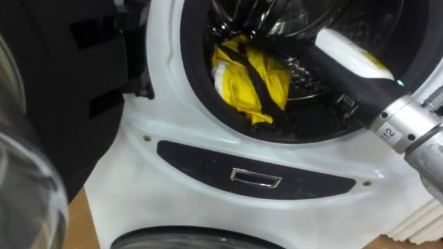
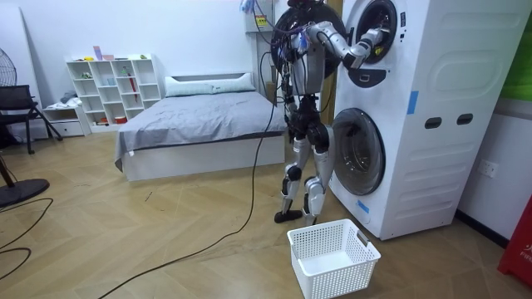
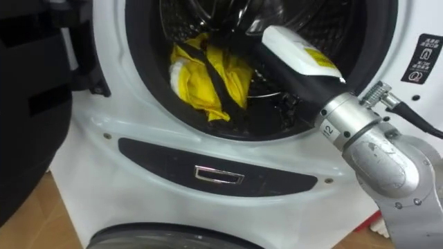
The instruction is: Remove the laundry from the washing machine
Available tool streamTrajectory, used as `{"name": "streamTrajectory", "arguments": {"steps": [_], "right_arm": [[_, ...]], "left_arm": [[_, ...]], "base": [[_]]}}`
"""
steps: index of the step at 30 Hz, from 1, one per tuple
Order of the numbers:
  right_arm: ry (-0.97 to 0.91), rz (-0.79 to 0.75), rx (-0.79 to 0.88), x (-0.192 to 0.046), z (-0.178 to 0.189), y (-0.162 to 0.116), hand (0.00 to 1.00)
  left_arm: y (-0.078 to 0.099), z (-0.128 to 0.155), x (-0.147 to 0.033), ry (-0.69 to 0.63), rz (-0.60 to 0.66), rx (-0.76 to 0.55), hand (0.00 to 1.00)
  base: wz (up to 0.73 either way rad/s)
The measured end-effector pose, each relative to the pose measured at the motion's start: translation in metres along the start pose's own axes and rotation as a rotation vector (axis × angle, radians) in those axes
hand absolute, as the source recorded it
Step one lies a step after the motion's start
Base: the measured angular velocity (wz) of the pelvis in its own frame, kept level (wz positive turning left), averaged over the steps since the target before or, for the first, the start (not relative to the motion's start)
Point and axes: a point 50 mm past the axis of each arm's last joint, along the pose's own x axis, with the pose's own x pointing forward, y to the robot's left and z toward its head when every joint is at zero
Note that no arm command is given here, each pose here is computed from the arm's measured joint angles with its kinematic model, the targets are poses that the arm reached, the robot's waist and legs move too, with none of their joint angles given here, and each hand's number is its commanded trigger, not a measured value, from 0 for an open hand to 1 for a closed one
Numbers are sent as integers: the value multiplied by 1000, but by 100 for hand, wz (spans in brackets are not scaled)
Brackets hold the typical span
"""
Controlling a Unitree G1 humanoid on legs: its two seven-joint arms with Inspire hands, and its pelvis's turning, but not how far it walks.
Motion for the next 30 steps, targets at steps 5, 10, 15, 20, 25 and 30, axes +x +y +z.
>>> {"name": "streamTrajectory", "arguments": {"steps": [5, 10, 15, 20, 25, 30], "right_arm": [[42, 45, -36, -3, 0, -4, 100], [52, 66, -57, -4, 3, -5, 100], [58, 79, -56, -5, 5, -6, 100], [69, 85, -51, -6, 4, -6, 100], [71, 88, -50, -6, 4, -7, 100], [65, 89, -42, -6, 4, -7, 100]], "left_arm": [[0, -8, -1, 35, -21, 3, 0], [1, -8, 0, 41, -21, 6, 0], [0, -8, 0, 45, -21, 6, 0], [1, -9, -1, 47, -21, 7, 0], [1, -10, -1, 50, -22, 8, 0], [0, -12, -1, 56, -22, -10, 0]], "base": [[0], [0], [0], [0], [0], [0]]}}
